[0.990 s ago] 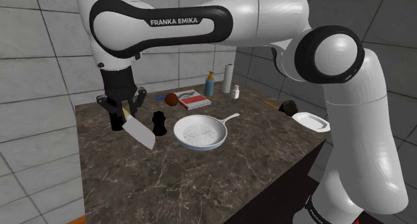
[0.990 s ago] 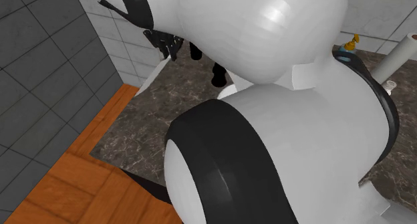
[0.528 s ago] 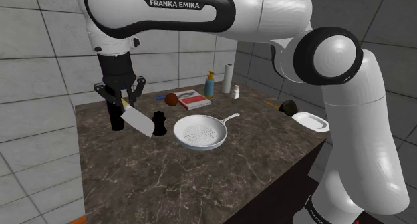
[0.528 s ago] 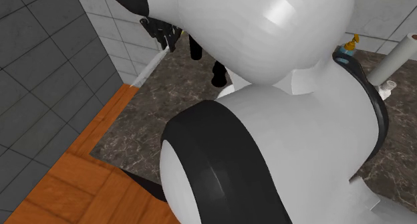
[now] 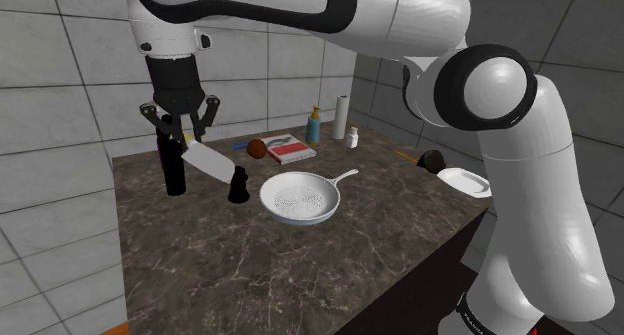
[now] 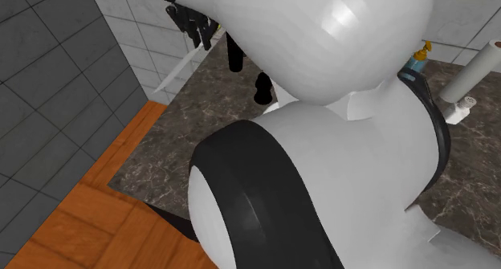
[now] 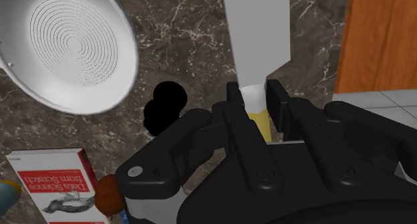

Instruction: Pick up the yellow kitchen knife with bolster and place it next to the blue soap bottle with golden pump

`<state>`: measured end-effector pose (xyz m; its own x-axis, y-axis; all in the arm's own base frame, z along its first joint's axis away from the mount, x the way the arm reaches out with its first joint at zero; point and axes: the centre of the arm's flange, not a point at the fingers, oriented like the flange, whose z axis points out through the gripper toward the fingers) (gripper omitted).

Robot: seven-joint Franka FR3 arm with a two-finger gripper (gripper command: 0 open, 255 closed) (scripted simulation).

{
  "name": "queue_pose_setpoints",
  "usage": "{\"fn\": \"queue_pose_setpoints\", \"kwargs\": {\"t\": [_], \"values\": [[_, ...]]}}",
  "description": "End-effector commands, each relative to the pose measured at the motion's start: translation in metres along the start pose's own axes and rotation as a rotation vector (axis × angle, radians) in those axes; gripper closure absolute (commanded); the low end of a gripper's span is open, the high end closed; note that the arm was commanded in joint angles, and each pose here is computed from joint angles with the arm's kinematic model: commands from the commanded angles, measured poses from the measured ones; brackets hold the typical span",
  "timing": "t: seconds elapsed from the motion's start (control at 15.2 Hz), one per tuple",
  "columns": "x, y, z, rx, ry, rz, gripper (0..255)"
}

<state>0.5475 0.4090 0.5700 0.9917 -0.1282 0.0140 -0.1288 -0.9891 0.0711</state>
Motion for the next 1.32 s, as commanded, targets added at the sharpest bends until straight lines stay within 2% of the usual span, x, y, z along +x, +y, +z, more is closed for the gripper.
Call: {"fn": "queue_pose_setpoints", "kwargs": {"t": [0.0, 1.25], "values": [[0.006, 0.019, -0.002, 0.000, 0.000, 0.000, 255], [0.072, 0.261, 0.017, 0.000, 0.000, 0.000, 255]]}}
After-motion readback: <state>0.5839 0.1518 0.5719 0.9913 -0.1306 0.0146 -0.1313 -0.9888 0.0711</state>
